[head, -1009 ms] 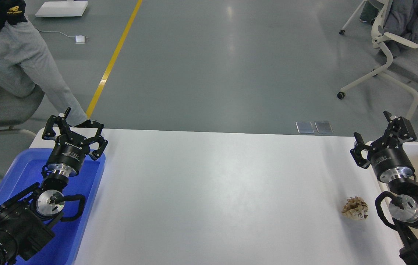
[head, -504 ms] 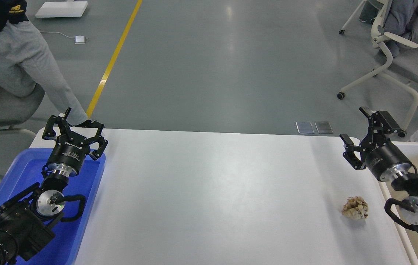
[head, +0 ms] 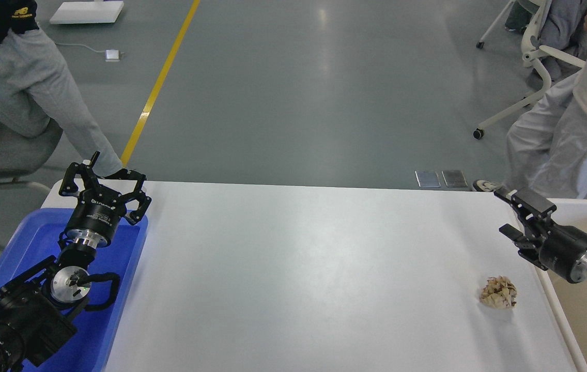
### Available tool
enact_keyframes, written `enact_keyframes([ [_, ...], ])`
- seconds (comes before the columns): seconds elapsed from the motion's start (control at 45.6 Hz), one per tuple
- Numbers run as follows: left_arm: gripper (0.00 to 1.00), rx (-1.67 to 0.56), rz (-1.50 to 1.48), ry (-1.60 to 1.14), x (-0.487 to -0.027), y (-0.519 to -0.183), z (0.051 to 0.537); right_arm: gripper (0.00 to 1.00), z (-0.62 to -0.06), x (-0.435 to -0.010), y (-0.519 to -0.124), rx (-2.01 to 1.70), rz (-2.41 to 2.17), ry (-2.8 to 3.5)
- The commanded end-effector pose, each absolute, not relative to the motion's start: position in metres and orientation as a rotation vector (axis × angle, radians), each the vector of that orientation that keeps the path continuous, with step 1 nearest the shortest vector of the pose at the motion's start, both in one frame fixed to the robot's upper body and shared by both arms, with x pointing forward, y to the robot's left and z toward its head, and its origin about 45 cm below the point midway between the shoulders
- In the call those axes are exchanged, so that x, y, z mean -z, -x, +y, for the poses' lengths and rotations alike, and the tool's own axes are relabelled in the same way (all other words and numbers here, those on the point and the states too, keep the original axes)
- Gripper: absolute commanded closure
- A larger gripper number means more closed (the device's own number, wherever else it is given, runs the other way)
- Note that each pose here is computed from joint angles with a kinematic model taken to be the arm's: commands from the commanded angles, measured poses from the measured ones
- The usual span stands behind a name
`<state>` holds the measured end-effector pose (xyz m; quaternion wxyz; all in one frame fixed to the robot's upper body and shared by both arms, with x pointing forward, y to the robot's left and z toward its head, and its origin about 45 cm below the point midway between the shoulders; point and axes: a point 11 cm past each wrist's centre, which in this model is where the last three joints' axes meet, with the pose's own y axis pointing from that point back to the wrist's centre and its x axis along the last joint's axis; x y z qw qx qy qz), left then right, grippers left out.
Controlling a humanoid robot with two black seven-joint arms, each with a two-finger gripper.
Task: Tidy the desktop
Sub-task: 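Lower the right gripper onto the crumpled tan paper and close it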
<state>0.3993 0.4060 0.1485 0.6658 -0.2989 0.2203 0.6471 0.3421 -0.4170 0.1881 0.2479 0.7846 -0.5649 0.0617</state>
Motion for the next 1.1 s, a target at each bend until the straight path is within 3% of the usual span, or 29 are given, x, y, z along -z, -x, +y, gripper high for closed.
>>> enact_keyframes([
  [0.0, 0.0, -1.462, 0.497, 0.674, -0.148, -0.399, 0.406, 0.0, -0.418, -0.164, -0.32, -0.28, -1.24, -2.041],
  [0.658, 0.0, -1.458, 0.496, 0.677, -0.15, -0.401, 0.406, 0.01, -0.453, -0.122, -0.323, -0.72, -0.858, -1.647],
  [1.075, 0.0, -1.459, 0.495, 0.675, -0.15, -0.4, 0.406, 0.01, -0.431, -0.094, -0.305, -0.743, -0.785, -1.707],
])
